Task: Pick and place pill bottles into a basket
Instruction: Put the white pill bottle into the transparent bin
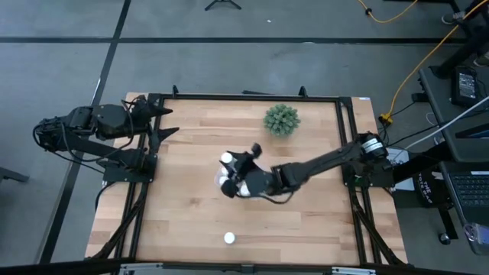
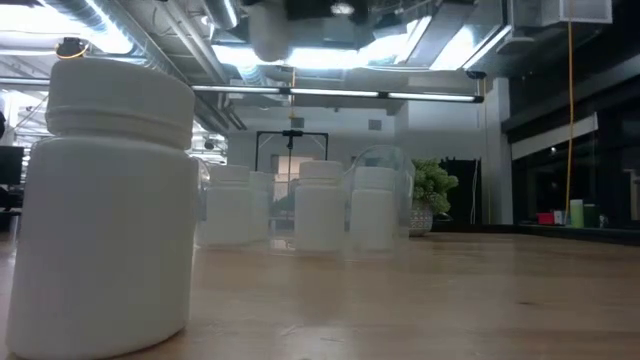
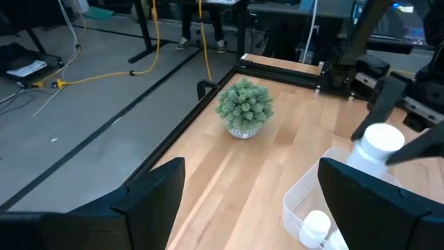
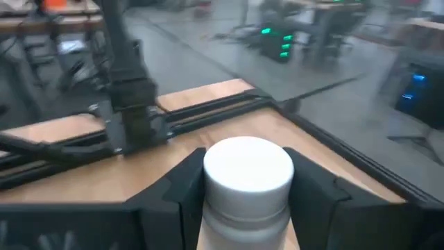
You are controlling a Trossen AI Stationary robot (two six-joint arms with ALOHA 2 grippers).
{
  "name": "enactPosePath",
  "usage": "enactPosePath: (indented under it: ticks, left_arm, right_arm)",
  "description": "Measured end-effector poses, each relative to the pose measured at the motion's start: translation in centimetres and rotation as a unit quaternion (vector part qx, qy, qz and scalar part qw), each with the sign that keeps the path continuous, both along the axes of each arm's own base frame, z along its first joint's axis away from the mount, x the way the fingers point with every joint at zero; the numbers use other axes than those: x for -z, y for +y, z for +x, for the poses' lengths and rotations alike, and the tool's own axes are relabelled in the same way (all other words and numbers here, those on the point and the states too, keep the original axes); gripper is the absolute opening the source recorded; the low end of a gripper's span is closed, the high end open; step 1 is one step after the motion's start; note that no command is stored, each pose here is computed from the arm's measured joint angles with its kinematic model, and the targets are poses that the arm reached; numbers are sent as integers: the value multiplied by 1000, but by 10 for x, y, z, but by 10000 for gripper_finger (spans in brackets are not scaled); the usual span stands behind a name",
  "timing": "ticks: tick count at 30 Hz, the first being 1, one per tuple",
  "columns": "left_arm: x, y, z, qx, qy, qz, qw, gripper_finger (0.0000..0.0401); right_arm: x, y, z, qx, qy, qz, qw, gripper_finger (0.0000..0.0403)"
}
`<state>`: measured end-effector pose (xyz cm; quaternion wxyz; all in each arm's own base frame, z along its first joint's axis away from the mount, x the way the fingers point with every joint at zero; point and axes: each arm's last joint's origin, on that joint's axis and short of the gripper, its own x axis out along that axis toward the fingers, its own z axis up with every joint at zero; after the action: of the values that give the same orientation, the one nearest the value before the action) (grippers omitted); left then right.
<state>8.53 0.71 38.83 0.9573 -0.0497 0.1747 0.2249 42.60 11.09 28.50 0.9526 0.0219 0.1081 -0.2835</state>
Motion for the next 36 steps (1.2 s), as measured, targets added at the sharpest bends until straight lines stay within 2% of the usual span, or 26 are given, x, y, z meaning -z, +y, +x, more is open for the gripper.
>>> enactPosePath:
  ticks: [3, 9, 21, 25, 29, 33, 36]
  left_arm:
    - [0, 0, 0, 2, 2, 4, 1000, 322]
    - [-2, 0, 3, 9, -1, 16, 1000, 322]
    - [-5, -2, 8, 31, -16, 10, 999, 322]
    - [-5, -2, 9, 40, -16, 15, 999, 322]
    - [-9, -4, 14, 74, -27, 27, 997, 322]
    - [-12, -6, 24, 113, -31, 51, 992, 322]
    - [-9, -6, 37, 112, -15, 61, 992, 322]
  right_arm:
    - [15, 8, -14, 37, -14, 22, 999, 157]
    - [58, 8, -25, 60, -15, 81, 995, 157]
    - [111, -7, -49, 87, -50, 103, 990, 157]
    - [117, -15, -51, 81, -47, 90, 992, 157]
    - [115, -25, -46, 47, -48, 86, 994, 157]
    - [101, -27, -37, 17, -56, 52, 997, 157]
    - [86, -28, -29, -1, -74, 28, 997, 157]
